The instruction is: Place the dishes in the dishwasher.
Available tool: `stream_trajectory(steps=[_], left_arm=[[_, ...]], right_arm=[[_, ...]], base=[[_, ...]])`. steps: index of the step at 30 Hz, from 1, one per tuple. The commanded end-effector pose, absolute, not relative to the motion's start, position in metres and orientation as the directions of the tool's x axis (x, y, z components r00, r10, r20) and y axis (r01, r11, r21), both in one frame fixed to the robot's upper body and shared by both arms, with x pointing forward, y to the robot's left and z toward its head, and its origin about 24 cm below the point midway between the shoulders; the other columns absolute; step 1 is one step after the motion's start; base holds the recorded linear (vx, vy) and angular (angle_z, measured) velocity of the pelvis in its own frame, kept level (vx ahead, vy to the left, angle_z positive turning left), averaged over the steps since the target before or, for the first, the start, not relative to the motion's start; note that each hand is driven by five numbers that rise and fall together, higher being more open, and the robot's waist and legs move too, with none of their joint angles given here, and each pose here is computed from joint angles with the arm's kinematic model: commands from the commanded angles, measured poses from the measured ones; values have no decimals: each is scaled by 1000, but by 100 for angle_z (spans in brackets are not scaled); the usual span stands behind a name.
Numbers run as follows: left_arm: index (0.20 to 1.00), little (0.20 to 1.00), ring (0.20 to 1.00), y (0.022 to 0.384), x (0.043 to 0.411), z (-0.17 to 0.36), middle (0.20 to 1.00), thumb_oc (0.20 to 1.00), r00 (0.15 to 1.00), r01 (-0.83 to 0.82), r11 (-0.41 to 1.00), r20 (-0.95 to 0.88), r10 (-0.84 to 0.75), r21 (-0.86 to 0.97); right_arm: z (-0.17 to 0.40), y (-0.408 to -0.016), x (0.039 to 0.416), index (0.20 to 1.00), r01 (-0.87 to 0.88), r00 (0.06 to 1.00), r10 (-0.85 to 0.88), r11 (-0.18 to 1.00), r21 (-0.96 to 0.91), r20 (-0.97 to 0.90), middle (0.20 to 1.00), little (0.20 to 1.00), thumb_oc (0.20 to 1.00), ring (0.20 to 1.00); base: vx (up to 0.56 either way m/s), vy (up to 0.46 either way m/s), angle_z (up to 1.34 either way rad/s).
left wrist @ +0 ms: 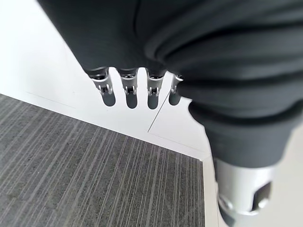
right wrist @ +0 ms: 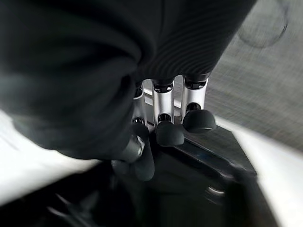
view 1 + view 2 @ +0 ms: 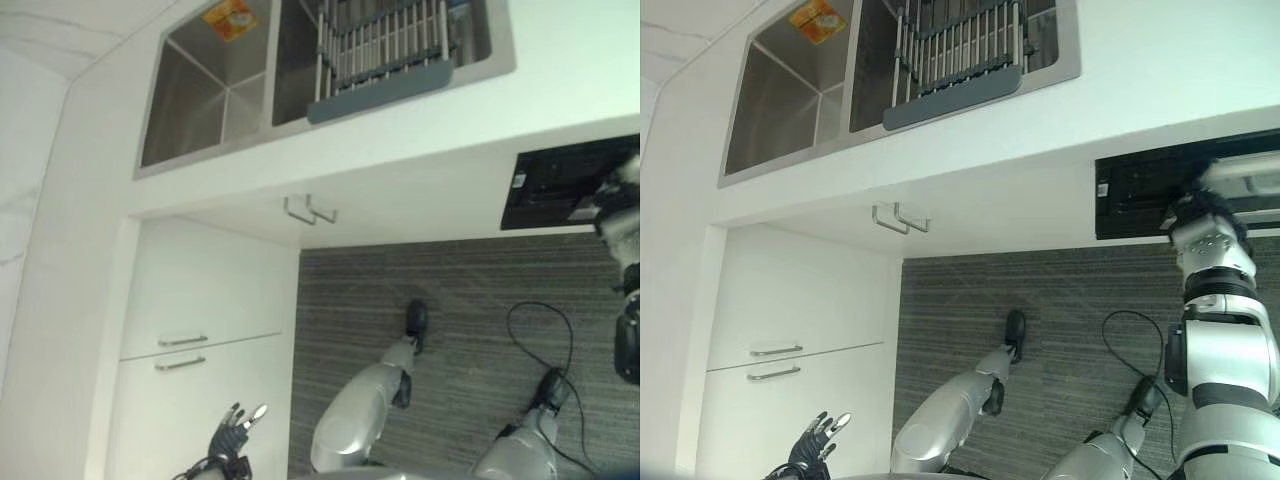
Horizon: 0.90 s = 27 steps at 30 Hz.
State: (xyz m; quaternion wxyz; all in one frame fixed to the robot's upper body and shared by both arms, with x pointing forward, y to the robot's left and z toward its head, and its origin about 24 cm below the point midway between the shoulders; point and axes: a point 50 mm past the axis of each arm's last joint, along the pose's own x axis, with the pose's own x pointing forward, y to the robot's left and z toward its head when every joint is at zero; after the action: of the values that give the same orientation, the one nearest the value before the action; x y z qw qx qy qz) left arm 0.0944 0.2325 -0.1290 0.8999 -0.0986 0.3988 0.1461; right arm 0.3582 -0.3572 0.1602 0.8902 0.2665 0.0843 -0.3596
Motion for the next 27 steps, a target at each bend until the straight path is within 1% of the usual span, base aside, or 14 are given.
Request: stream_trajectory(steps=[1,7,12,14,17,19,20,21,22,23,24,25,27], left_arm=[[1000,1000,1000,255,125,-115,1000,1000,678,-336,942,-701,223,-25],[1000,1000,1000,269,119,-111,1000,1000,667,-339,940,-715,210,-41],[1000,1000,1000,279,121,-103,1000,1000,680,-352,936,-696,233,-31],[1000,1000,1000,282,123,-100,1000,1000,686,-351,936,-687,239,-26],[1000,1000,1000,287,125,-95,1000,1000,697,-351,936,-672,251,-14],[1000,1000,1000,287,127,-94,1000,1000,702,-353,935,-665,255,-14],[1000,1000,1000,286,130,-93,1000,1000,714,-352,936,-650,258,-15],[1000,1000,1000,286,130,-93,1000,1000,717,-349,937,-647,258,-13],[1000,1000,1000,286,131,-92,1000,1000,724,-347,938,-640,258,-15],[1000,1000,1000,286,132,-92,1000,1000,726,-348,937,-637,259,-15],[1000,1000,1000,286,134,-91,1000,1000,731,-349,937,-631,260,-19],[1000,1000,1000,285,135,-92,1000,1000,736,-355,935,-623,264,-24],[1000,1000,1000,284,135,-93,1000,1000,742,-363,931,-614,269,-30]], right_arm=[[258,-361,366,200,604,765,-642,692,395,-46,200,200,200,200],[349,-374,342,200,620,674,-706,701,351,220,200,200,200,200],[350,-377,340,200,632,679,-702,708,316,216,200,200,200,200],[345,-380,339,200,638,680,-701,711,297,217,200,200,200,200],[313,-384,343,200,629,707,-685,723,286,176,200,200,200,200],[293,-379,349,200,616,733,-665,738,275,145,200,200,200,200],[251,-366,358,200,572,790,-607,779,257,83,200,200,200,200],[240,-363,359,200,561,803,-593,788,252,65,200,200,200,200],[217,-353,363,200,525,839,-543,821,225,25,200,200,200,200],[209,-348,364,366,510,850,-526,830,227,12,366,366,366,366],[197,-339,366,1000,488,866,-501,839,242,-9,1000,1000,1000,1000],[170,-325,368,1000,466,882,-469,849,251,-49,1000,1000,1000,1000],[147,-310,367,1000,452,891,-447,855,254,-83,1000,1000,1000,1000]], base=[[112,-51,13],[28,-47,27],[22,-43,-4],[-49,-16,-6],[-79,-37,4],[-41,-54,2],[-62,-45,-10],[-86,-42,-13],[-61,-14,-14],[-83,-15,-22],[-111,-9,-27],[-125,-1,-21],[-101,14,-15]])
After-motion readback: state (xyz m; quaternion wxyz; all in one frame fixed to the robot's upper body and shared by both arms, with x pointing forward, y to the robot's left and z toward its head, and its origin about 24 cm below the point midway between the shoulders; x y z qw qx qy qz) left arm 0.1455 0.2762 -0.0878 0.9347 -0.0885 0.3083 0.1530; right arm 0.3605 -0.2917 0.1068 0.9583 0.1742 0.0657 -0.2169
